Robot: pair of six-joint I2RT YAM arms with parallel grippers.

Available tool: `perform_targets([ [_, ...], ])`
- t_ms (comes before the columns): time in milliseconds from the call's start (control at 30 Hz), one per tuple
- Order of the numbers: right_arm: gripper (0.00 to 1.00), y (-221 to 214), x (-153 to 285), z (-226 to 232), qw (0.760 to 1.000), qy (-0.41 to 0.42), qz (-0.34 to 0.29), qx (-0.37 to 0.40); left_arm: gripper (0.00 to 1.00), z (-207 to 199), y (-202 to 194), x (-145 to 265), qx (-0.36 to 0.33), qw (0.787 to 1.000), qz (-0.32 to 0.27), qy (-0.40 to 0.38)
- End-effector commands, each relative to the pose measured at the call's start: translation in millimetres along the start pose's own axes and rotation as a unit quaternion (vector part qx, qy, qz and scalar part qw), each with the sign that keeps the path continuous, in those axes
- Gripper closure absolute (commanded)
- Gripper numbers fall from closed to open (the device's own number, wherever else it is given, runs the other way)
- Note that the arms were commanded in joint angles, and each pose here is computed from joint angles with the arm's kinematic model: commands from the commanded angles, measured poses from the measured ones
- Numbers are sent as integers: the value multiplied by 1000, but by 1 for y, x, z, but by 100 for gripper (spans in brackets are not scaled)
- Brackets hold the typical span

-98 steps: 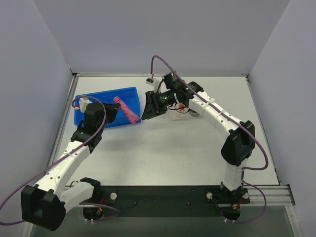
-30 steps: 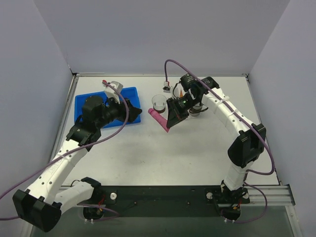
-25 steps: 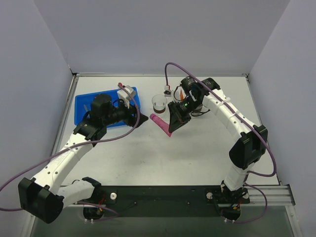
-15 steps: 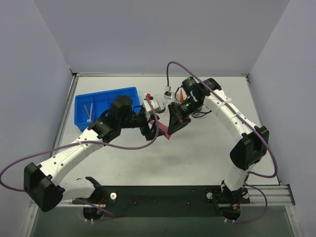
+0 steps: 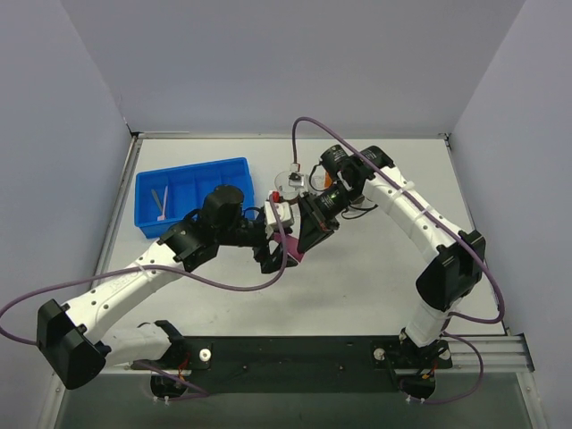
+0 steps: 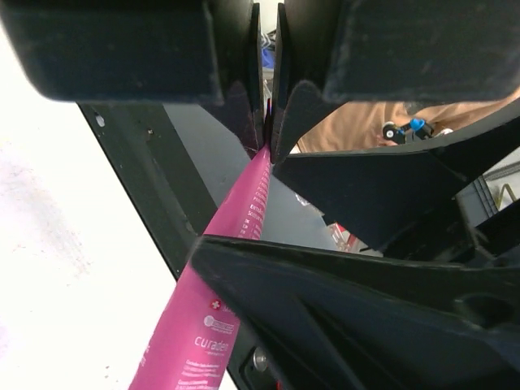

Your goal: Prepare toiletry sets of a toothbrush and toothpaste on the tray

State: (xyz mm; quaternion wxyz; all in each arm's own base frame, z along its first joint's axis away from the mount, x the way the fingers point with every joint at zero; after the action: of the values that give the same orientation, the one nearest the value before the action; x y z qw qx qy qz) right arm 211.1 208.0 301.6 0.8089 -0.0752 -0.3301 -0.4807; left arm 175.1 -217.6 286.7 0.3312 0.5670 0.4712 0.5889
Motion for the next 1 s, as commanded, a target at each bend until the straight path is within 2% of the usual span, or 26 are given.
perform_targets([
  [0,100,-12,2,24,999,40,10,19,6,-4,-7,1,-31,999,16,1],
  [233,100,-13,3,26,999,37,11,20,6,2,-22,-3,-67,996,46,40],
  [367,100,-13,4,26,999,35,9,19,13,5,-28,-3,-79,993,63,64],
  [500,100,-11,8,22,999,33,3,14,31,4,-32,-7,-86,990,77,78],
  [600,100,-9,11,18,1000,28,-4,12,38,4,-32,-9,-88,990,77,82],
  [733,99,-4,17,15,1000,21,-18,7,61,4,-29,-13,-82,991,62,86],
  [800,97,-2,19,14,1000,19,-22,8,64,5,-29,-15,-71,992,56,93],
  [900,95,0,21,13,1000,14,-26,6,73,7,-29,-18,-56,992,45,107],
  [967,93,1,22,12,999,11,-29,5,75,9,-29,-20,-45,991,37,123],
])
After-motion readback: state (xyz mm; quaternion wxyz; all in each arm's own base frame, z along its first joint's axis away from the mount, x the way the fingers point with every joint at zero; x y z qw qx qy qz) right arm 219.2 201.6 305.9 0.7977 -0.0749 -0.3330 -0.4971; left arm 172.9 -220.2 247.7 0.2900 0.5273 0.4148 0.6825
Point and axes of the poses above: each gripper's point midway between its finger pads, its own x axis back along the fingers, its own z axis along the line the jaws close on, y = z × x, the point moved 10 cm from there along x, back along the fingers, and after that the axes turned 2 degrees about x, right-handed, at the moved point
